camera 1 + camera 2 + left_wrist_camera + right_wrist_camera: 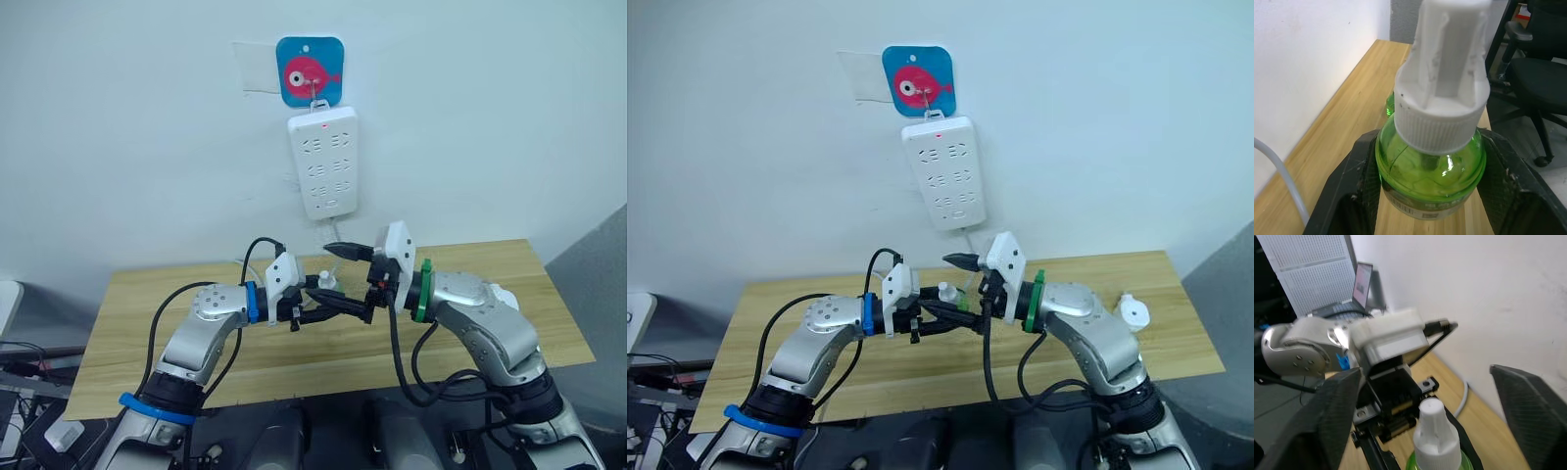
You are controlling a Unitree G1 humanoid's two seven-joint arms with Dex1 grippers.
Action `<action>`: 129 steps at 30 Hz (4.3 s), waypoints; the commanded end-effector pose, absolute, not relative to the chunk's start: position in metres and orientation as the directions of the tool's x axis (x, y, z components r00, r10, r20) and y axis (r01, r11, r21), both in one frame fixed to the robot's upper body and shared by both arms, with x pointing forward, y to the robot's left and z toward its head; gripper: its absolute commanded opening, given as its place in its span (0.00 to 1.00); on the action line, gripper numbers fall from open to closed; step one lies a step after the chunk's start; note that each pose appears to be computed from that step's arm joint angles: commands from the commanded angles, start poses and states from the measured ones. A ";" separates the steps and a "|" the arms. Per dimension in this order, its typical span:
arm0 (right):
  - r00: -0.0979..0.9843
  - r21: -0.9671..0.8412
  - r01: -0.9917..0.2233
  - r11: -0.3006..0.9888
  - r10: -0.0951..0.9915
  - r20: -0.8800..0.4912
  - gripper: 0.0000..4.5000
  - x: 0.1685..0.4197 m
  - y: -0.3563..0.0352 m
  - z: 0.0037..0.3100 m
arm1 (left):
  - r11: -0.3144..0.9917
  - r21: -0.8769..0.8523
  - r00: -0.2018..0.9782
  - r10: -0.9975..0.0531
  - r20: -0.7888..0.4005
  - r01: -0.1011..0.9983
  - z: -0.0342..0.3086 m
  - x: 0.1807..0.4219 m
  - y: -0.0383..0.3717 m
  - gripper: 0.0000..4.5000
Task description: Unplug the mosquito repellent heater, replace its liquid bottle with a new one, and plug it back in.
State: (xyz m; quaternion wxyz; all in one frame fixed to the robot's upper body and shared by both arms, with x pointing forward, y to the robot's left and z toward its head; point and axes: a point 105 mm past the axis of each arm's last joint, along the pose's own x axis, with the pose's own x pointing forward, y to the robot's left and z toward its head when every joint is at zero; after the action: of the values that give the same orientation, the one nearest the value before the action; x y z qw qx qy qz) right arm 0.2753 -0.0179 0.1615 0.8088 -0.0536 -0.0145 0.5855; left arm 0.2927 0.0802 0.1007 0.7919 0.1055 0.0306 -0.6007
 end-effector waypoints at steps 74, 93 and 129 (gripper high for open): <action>0.901 -0.144 -0.422 0.895 0.396 -0.177 0.08 0.361 -0.134 0.009 | 0.275 0.156 0.299 -0.940 -0.164 0.949 0.098 0.274 0.081 0.51; 0.890 -0.147 -0.447 0.883 0.420 -0.179 0.81 0.352 -0.137 0.010 | 0.281 0.144 0.302 -0.941 -0.152 0.949 0.099 0.275 0.078 0.51; 0.239 -0.100 -0.968 0.228 0.964 -0.113 0.63 0.267 -0.025 0.138 | 0.208 0.188 0.237 -0.961 -0.145 0.960 0.101 0.275 0.078 0.51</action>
State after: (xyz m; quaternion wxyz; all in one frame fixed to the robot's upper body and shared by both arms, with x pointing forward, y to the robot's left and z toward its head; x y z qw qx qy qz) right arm 0.2663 -0.0289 0.1294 0.7856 -0.0635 0.0375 0.6143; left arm 0.2784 0.0851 0.0898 0.7850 0.1153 0.0228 -0.6082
